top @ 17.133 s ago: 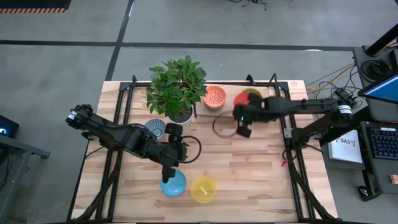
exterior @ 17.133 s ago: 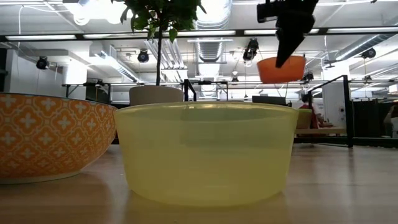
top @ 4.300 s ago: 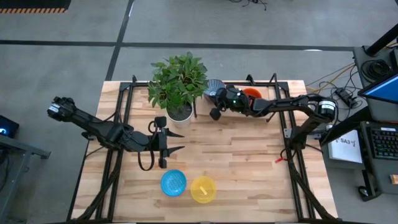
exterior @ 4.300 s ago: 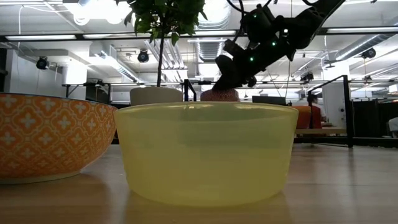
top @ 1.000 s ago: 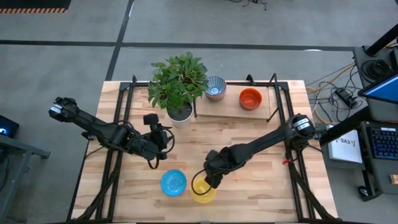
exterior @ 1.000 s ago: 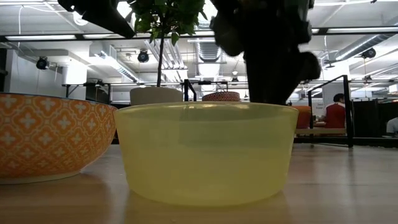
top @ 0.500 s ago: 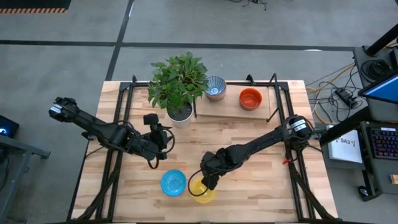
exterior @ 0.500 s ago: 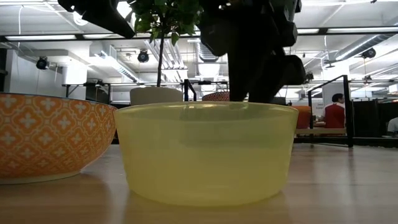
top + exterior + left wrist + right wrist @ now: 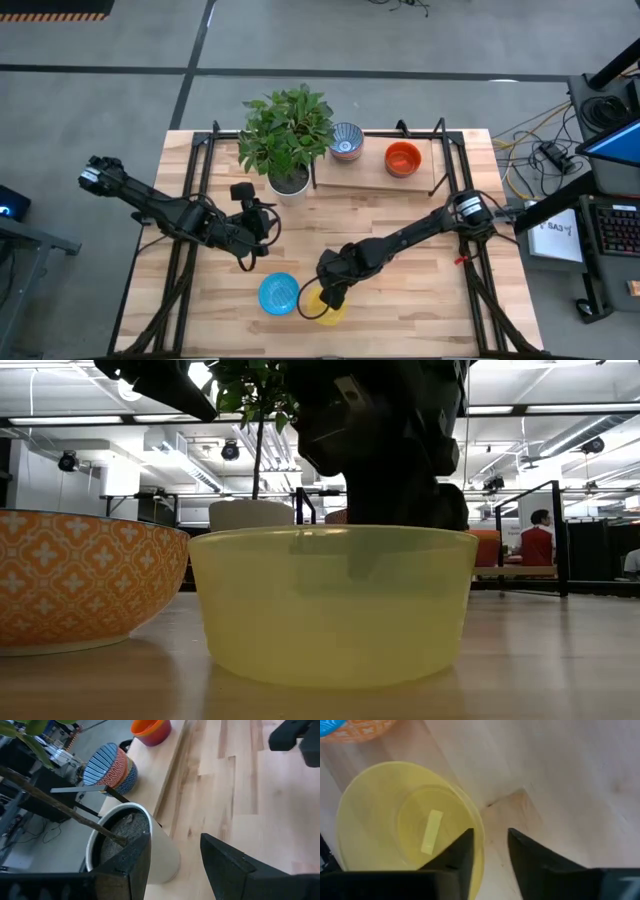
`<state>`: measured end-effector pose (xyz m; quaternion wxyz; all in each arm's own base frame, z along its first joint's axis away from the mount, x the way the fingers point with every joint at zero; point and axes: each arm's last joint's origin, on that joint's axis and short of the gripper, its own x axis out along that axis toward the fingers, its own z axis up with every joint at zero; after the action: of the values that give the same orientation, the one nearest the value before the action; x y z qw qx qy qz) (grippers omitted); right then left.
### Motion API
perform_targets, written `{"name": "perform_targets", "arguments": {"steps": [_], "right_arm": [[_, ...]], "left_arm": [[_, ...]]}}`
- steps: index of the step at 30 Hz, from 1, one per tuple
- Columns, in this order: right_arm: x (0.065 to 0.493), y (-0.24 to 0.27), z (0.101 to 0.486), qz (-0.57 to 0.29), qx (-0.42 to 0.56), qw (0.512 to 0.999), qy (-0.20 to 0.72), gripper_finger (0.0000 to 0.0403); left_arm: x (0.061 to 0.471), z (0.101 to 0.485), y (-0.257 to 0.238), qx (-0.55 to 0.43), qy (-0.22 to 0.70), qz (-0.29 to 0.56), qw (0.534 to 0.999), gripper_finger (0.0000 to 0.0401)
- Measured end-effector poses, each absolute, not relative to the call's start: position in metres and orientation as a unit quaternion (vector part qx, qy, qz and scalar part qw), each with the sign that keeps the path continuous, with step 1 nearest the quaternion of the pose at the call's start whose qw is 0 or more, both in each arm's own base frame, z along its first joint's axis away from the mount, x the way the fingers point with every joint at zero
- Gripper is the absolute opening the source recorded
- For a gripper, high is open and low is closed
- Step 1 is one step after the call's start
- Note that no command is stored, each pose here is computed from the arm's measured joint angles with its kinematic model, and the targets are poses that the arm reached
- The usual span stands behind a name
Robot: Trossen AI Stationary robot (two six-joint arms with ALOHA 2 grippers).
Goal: Place and stack bowls onto a shelf
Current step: Stack the yellow bowl on the orange bowl on the shelf
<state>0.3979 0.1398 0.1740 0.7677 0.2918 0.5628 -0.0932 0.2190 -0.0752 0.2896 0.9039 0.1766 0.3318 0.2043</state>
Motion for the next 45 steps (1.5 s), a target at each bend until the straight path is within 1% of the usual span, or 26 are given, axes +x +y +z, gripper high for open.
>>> {"name": "perform_targets", "arguments": {"steps": [4, 5, 8, 13, 20, 23, 27, 32, 35, 39, 42, 45], "right_arm": [[0.398, 0.139, 0.178, -0.085, 0.286, 0.773, 0.559, 0.0030], [0.397, 0.138, 0.180, -0.083, 0.283, 0.775, 0.559, 0.0020], [0.396, 0.133, 0.183, -0.086, 0.281, 0.773, 0.562, 0.0011], [0.387, 0.110, 0.204, -0.096, 0.264, 0.769, 0.574, 0.0009], [0.358, 0.049, 0.265, -0.130, 0.250, 0.782, 0.555, 0.0009], [0.335, 0.015, 0.293, -0.179, 0.237, 0.786, 0.542, 0.0009], [0.295, -0.035, 0.323, -0.262, 0.227, 0.771, 0.534, 0.0009], [0.243, -0.097, 0.354, -0.340, 0.252, 0.762, 0.490, 0.0009], [0.213, -0.131, 0.364, -0.387, 0.265, 0.750, 0.466, 0.0008], [0.182, -0.165, 0.364, -0.431, 0.279, 0.726, 0.458, 0.0009], [0.170, -0.183, 0.357, -0.437, 0.296, 0.711, 0.466, 0.0008], [0.167, -0.194, 0.344, -0.436, 0.302, 0.694, 0.486, 0.0008]], "left_arm": [[0.219, 0.290, -0.075, 0.179, 0.329, 0.210, 0.903, 0.0155], [0.219, 0.290, -0.075, 0.180, 0.330, 0.209, 0.903, 0.0155], [0.219, 0.290, -0.075, 0.181, 0.328, 0.209, 0.903, 0.0155], [0.220, 0.291, -0.075, 0.184, 0.324, 0.216, 0.902, 0.0155], [0.220, 0.292, -0.074, 0.188, 0.316, 0.231, 0.901, 0.0155], [0.220, 0.292, -0.074, 0.188, 0.314, 0.231, 0.902, 0.0155], [0.220, 0.292, -0.074, 0.187, 0.313, 0.231, 0.902, 0.0155], [0.220, 0.293, -0.073, 0.196, 0.306, 0.249, 0.898, 0.0155], [0.220, 0.293, -0.073, 0.200, 0.302, 0.260, 0.895, 0.0155], [0.220, 0.294, -0.073, 0.201, 0.301, 0.262, 0.895, 0.0155], [0.220, 0.294, -0.073, 0.202, 0.300, 0.264, 0.894, 0.0155], [0.220, 0.294, -0.073, 0.202, 0.300, 0.264, 0.894, 0.0155]]}}
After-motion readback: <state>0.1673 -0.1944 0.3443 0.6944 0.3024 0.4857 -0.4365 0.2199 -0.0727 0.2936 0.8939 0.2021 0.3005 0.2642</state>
